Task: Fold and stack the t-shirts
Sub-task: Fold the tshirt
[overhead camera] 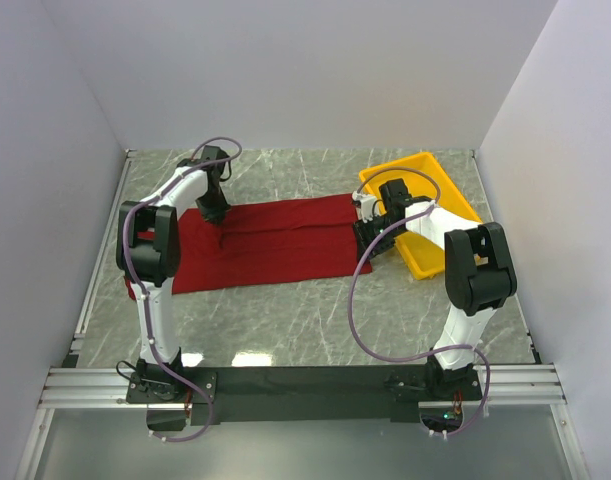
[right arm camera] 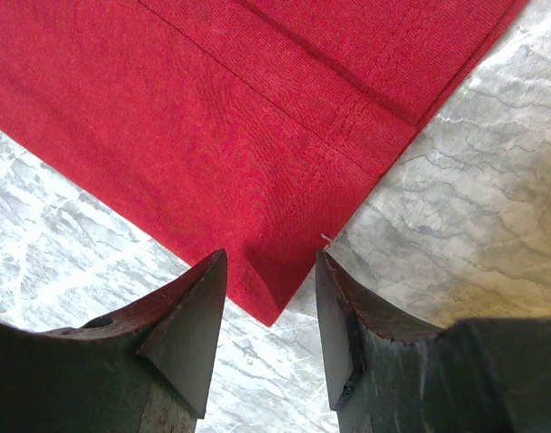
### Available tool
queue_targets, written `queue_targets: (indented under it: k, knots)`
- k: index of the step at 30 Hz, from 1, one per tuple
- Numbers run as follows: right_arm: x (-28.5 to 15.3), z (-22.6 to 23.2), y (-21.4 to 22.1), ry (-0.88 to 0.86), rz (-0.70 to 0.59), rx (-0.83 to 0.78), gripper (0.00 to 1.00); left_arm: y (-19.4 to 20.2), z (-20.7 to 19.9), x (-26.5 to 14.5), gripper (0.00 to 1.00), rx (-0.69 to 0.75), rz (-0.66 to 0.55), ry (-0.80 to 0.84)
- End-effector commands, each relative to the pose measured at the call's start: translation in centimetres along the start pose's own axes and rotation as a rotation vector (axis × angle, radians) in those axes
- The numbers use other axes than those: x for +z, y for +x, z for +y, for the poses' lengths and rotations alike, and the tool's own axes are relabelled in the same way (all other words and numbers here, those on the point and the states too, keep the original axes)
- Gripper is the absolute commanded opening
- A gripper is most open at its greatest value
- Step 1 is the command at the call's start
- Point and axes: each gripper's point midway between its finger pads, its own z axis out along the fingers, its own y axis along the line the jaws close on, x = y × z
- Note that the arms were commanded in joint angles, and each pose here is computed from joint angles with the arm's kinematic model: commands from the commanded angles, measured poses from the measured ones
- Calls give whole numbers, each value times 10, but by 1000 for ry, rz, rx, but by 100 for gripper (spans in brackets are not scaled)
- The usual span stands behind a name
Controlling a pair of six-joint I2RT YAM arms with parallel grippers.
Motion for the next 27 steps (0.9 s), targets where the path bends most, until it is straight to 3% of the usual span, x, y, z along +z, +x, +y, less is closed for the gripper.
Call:
queue_targets:
  k: [1, 14, 21, 24, 27]
  knots:
    - [-4, 0, -14, 9, -33, -14, 51, -6, -6, -5, 1, -1, -14, 8]
    - [-2, -1, -11, 14, -31, -15, 51, -33, -37, -33, 1, -44, -92, 160]
    - [-2, -1, -8, 15, -31, -15, 51, -36, -39, -22, 2, -68, -72, 129]
    - [-1, -1, -7, 15, -29, -13, 51, -36, -38, -19, 19, -67, -66, 122]
    - [-1, -1, -7, 15, -31, -12, 51, -39, -38, -20, 47, -60, -72, 128]
